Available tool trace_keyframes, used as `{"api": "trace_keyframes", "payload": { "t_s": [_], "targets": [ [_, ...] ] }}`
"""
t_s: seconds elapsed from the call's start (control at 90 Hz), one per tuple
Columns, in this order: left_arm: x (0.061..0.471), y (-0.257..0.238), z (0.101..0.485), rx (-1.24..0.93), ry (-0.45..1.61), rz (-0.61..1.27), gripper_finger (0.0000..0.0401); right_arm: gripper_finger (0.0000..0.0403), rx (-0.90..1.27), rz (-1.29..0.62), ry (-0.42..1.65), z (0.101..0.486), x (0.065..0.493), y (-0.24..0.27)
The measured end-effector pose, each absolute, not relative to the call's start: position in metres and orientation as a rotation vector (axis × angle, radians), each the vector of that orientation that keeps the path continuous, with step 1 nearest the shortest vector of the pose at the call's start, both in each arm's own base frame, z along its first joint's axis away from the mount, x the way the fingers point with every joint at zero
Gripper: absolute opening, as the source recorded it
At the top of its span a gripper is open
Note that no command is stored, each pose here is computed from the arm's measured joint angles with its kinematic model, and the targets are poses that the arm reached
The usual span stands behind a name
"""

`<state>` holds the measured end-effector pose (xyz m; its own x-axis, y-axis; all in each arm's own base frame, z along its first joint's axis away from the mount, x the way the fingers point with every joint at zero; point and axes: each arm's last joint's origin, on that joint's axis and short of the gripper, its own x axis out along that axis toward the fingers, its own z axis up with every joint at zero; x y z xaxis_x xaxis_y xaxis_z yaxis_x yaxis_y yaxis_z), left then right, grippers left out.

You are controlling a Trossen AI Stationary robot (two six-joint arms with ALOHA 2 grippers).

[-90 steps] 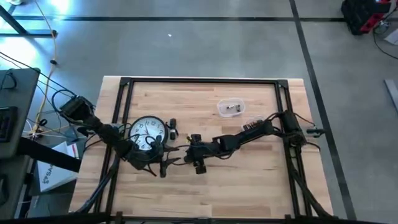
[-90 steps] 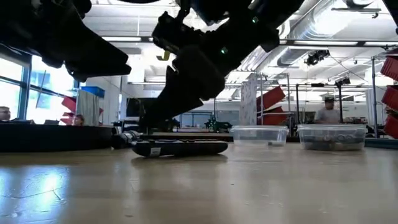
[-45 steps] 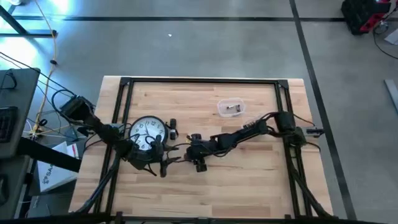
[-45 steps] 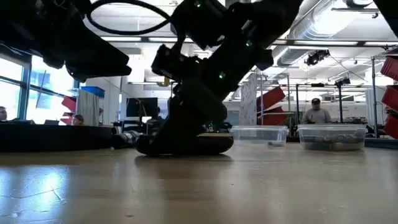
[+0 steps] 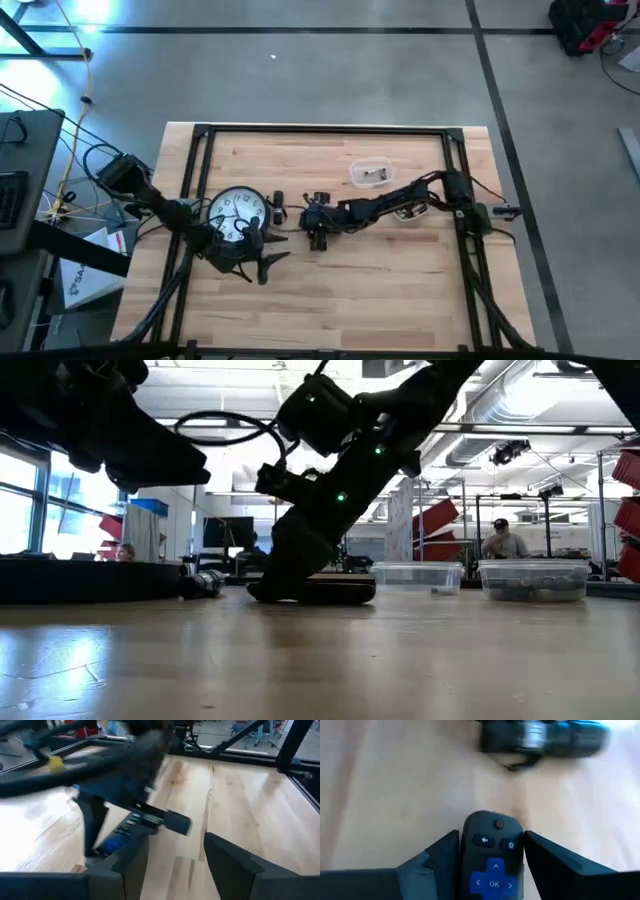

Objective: Insert battery
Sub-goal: Put the black remote control face up on the center of the table, then adjust the black flashlight beside the black remote control

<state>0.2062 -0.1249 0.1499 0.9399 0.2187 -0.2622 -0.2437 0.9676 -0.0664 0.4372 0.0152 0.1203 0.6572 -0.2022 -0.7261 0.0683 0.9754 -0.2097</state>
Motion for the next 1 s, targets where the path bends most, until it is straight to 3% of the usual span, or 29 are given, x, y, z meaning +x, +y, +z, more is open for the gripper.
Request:
{"api": "trace_keyframes", "payload": {
  "t_s": [0.133,0.489,0.7,0.833,1.0],
  "targets": [
    [0.206,-0.125,0.149,-0.094,0.26,0.237,0.0172,0.0191,-0.21,-0.242,0.818,0.142,0.433,0.012],
    [0.206,-0.125,0.149,-0.088,0.266,0.242,0.0172,0.0191,-0.137,-0.261,0.71,0.202,0.418,0.016],
    [0.206,-0.125,0.149,-0.1,0.262,0.243,0.0172,0.0191,-0.036,-0.295,0.682,0.207,0.417,0.016],
    [0.206,-0.125,0.149,-0.115,0.26,0.245,0.0172,0.0191,-0.101,-0.288,0.703,0.207,0.415,0.014],
    [0.206,-0.125,0.149,-0.121,0.26,0.245,0.0172,0.0191,-0.238,-0.508,0.838,0.206,0.401,-0.004]
  ]
}}
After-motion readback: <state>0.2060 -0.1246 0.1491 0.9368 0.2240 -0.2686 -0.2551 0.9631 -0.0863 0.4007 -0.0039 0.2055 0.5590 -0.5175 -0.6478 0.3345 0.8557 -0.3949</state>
